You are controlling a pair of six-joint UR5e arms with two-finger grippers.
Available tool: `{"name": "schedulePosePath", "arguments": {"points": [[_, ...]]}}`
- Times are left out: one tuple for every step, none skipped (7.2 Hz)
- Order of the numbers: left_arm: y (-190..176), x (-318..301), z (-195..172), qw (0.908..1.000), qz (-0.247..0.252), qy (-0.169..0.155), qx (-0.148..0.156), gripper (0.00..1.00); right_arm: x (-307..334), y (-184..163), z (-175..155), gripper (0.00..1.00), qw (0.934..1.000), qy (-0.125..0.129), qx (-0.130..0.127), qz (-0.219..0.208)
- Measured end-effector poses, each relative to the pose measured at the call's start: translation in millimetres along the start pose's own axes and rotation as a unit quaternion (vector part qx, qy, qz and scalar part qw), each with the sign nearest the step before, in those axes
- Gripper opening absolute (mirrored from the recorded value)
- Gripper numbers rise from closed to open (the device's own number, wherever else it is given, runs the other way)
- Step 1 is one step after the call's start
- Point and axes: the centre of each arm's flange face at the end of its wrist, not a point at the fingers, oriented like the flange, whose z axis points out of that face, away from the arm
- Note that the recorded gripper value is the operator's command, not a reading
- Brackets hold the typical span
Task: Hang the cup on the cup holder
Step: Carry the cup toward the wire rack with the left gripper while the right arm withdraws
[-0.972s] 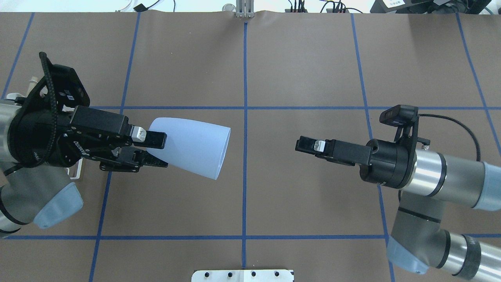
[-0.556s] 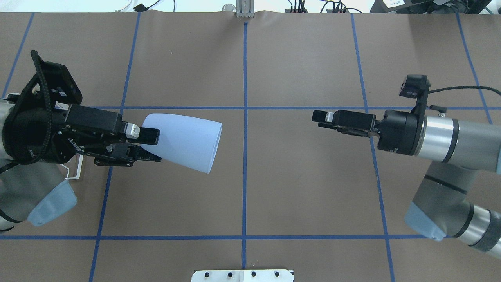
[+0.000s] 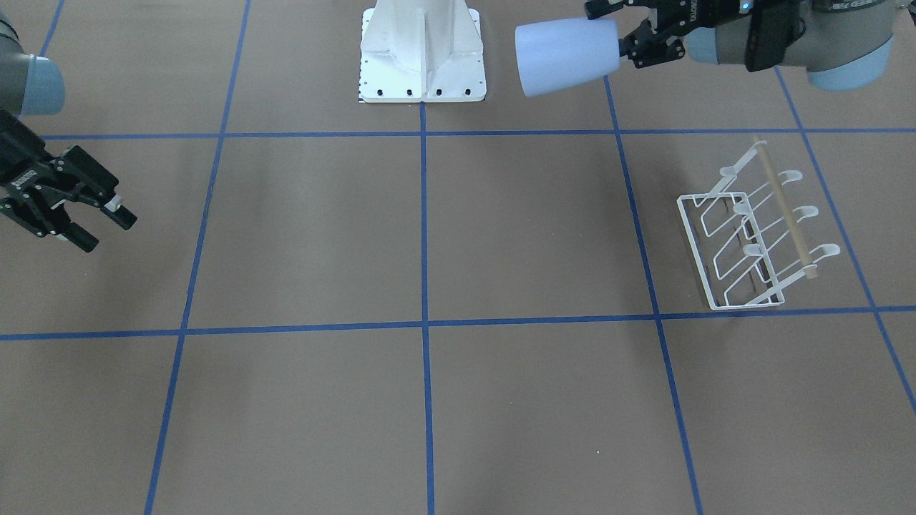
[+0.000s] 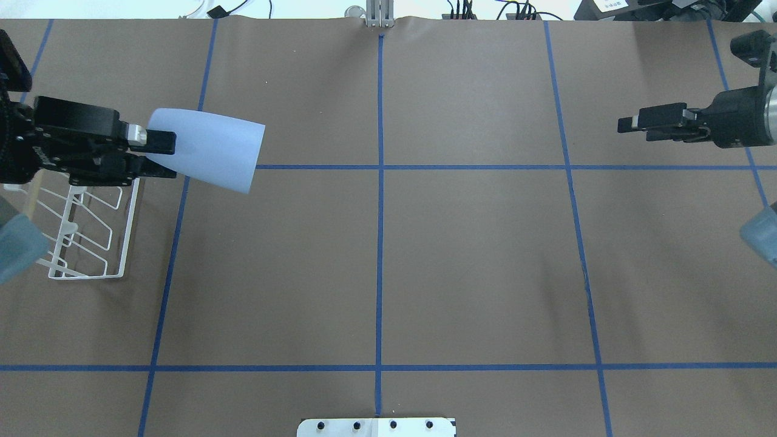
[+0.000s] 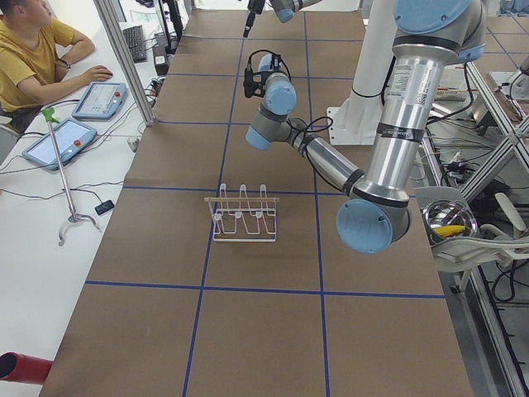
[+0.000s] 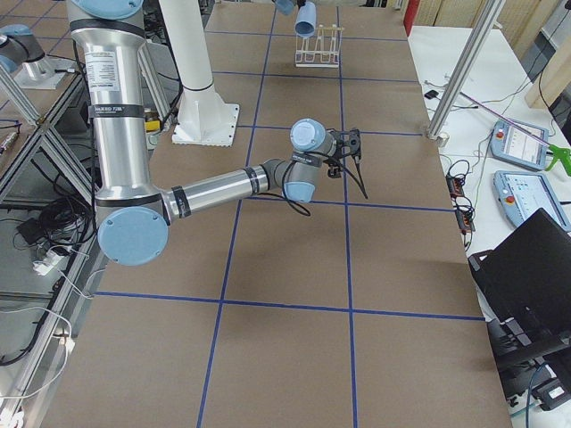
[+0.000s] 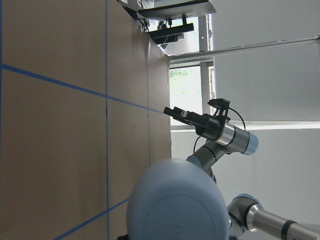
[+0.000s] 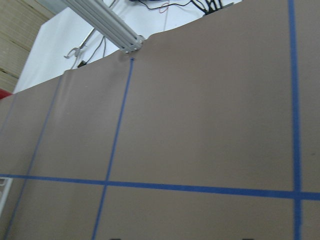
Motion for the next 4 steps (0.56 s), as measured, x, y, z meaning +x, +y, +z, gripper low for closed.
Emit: {"name": "schedulePosePath", "arguments": {"points": [[-15, 1, -22, 0.9992, 0.017, -0.034, 0.01, 0.18, 35, -1, -9, 1.0, 0.9986, 0.046, -0.01, -0.024], [-29, 0, -45, 0.997, 0.034, -0.066, 0.021, 0.18, 71, 1, -21, 1.0, 0.9942, 0.09, -0.026, -0.052], [-38, -4, -68, 0.9937, 0.05, -0.095, 0.033, 0.18, 104, 3, -34, 1.0, 0.9882, 0.127, -0.043, -0.074], [-43, -14, -88, 0.9899, 0.065, -0.118, 0.043, 0.18, 134, 4, -49, 1.0, 0.9811, 0.161, -0.063, -0.087]]}}
